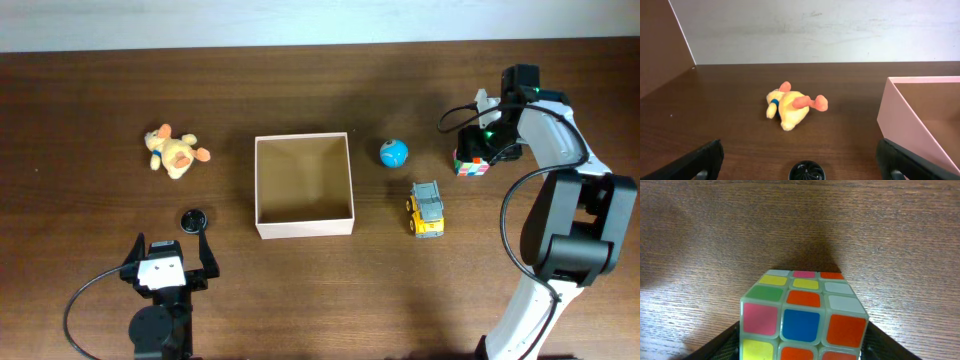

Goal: Pack container
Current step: 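Lower the right gripper and grasp the Rubik's cube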

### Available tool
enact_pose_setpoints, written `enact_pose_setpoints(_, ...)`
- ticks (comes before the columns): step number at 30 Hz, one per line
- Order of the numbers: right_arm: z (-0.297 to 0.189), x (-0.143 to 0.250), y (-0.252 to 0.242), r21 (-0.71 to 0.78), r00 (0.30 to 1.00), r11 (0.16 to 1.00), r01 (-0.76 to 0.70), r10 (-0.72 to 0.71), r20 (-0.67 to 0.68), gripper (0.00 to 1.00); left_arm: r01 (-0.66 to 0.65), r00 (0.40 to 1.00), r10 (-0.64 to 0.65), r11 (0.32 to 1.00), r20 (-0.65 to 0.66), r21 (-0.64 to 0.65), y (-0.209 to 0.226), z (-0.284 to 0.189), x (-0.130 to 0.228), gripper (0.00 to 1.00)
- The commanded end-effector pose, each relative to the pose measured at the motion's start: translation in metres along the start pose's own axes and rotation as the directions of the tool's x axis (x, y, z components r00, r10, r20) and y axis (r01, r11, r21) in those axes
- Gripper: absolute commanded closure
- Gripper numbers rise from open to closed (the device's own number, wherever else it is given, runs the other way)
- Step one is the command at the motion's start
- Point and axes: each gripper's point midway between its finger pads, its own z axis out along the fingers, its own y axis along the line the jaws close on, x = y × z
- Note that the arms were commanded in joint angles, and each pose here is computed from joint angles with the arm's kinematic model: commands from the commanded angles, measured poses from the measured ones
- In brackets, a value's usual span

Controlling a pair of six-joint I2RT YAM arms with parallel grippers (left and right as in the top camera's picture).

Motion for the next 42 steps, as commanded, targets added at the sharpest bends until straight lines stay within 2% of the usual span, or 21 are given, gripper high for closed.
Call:
enact_pose_setpoints(1, 0.0077, 0.0039, 0.0047, -0.009, 1.000, 1.000, 0.002, -0.002, -0.021, 0.36, 0.006, 1.000, -0.006, 1.000, 0.000, 0.010, -0.0017, 0.0001, 0.0011, 0.01)
enact_pose_setpoints(12, 0.0077, 0.0035, 0.0053, -0.012, 1.000, 1.000, -0.016, 0.016, -0.019, 0.40, 0.006, 1.000, -0.006, 1.000, 0.000, 0.010, -0.0017, 0.0001, 0.0011, 0.01)
enact_pose_setpoints(42, 0.0061, 0.0027, 0.0051, -0.011, 1.000, 1.000, -0.024, 0.023, -0.019, 0.45, 0.006, 1.000, -0.006, 1.000, 0.000, 0.010, -0.0017, 0.0001, 0.0011, 0.01)
